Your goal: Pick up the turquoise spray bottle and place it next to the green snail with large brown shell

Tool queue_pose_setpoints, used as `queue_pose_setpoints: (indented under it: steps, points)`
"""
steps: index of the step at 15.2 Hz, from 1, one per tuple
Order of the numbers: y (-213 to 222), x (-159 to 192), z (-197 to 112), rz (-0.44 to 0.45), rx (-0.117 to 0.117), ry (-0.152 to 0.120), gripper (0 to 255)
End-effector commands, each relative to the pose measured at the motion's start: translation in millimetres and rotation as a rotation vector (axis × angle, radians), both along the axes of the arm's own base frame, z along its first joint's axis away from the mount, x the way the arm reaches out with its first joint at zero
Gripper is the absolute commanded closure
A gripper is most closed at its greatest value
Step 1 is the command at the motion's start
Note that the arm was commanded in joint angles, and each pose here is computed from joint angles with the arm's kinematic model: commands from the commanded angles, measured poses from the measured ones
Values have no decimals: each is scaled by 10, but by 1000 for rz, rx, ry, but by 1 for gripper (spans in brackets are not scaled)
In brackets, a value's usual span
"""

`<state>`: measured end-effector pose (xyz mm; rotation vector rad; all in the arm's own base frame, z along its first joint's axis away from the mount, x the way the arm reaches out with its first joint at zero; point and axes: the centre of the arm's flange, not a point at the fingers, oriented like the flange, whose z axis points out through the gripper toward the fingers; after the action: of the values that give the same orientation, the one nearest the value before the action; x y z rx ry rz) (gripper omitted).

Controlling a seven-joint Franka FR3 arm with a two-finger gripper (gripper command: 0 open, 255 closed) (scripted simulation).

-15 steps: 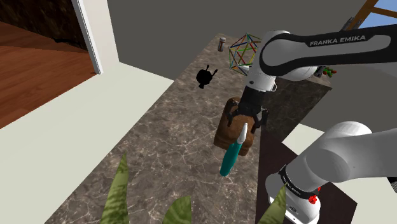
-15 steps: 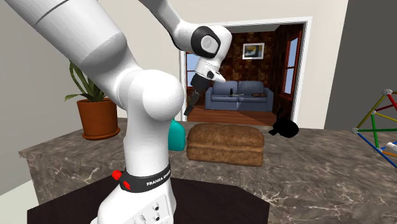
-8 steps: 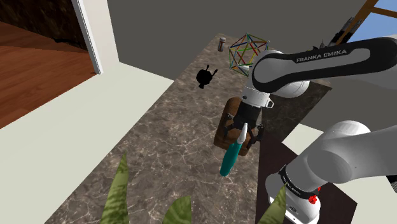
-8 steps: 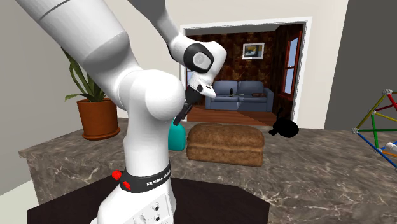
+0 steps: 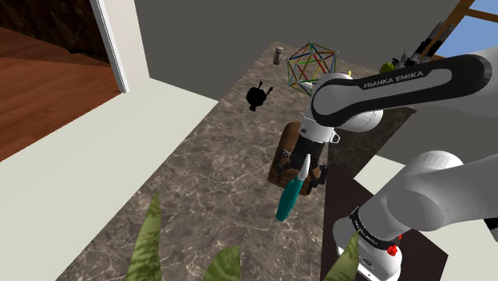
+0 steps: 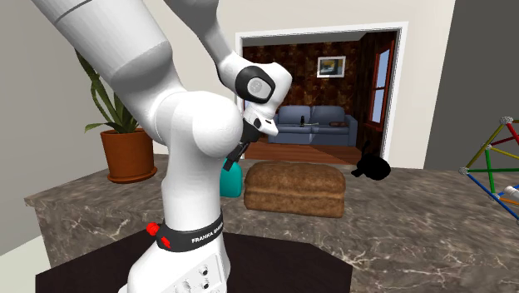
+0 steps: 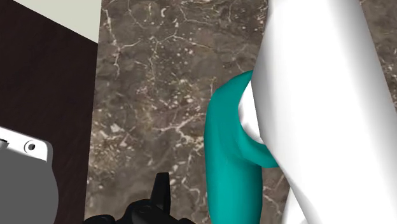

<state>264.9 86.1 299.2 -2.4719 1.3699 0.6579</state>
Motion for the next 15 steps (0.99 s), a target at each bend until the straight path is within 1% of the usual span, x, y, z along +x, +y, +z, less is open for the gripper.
queue_pose_setpoints:
  steps: [1, 3, 4, 13, 15]
  points:
    - [1, -2, -2, 0, 0, 0, 0]
    - [1, -1, -1, 0, 0, 0, 0]
    - [1, -1, -1, 0, 0, 0, 255]
    - [1, -2, -2, 0, 0, 0, 255]
    - [1, -2, 104, 0, 0, 0, 255]
